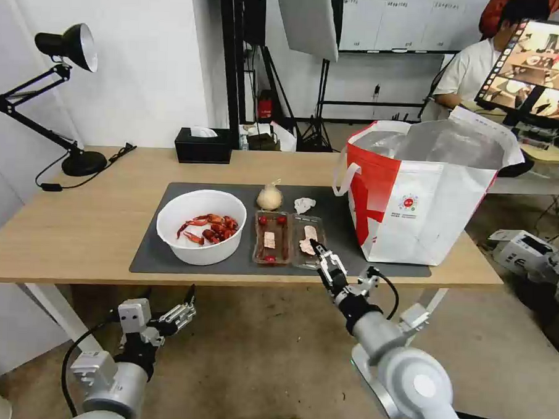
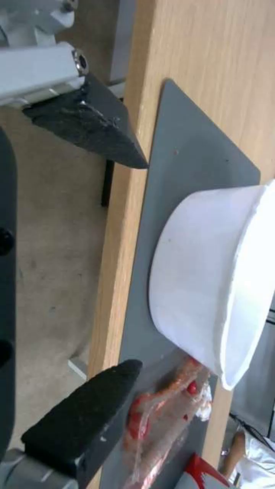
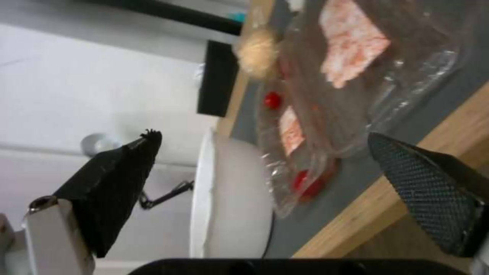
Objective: Pick up the trash from the table and place it into the takeout bag.
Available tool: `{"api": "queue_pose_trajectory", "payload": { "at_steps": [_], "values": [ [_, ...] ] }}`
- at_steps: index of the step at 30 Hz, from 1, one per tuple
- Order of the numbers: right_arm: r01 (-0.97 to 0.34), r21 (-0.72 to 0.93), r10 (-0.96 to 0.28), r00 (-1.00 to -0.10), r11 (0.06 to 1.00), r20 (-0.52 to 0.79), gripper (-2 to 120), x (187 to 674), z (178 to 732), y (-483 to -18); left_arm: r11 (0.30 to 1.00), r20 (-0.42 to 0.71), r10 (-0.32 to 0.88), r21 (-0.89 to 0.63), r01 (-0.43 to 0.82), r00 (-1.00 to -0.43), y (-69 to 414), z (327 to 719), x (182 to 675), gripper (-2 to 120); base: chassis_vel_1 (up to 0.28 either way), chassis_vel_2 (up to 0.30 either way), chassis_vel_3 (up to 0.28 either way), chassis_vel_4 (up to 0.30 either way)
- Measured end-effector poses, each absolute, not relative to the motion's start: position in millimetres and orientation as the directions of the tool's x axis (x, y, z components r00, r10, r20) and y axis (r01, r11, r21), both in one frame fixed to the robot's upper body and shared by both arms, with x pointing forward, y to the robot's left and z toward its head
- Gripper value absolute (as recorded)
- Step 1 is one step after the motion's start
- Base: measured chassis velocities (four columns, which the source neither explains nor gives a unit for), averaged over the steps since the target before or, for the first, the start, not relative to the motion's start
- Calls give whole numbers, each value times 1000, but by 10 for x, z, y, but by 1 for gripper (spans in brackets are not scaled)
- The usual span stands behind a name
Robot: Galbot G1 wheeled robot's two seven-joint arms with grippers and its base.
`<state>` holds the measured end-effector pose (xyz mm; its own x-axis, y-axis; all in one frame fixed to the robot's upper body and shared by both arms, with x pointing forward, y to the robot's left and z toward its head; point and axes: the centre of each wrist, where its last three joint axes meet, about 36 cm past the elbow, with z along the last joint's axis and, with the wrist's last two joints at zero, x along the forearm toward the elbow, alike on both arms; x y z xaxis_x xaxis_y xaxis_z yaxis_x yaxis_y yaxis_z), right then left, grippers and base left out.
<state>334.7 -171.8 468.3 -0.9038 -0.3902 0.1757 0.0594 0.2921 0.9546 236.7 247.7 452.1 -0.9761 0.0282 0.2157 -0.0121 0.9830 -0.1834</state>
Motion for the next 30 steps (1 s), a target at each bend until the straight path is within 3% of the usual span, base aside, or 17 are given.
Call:
{"api": "queue_pose_trajectory", "payload": {
  "at_steps": [12, 30],
  "values": [
    [183, 953, -364, -893, 243, 264, 100, 3550, 4602, -1416, 984, 232, 18, -176, -24, -973, 2527, 4467, 2368, 100, 0, 0, 0, 0],
    [221, 949, -357, -888, 225, 291, 100, 3664, 4525, -1332, 984, 238, 18, -176, -25, -971, 2567, 4431, 2391, 100, 0, 0, 0, 0]
  ]
}}
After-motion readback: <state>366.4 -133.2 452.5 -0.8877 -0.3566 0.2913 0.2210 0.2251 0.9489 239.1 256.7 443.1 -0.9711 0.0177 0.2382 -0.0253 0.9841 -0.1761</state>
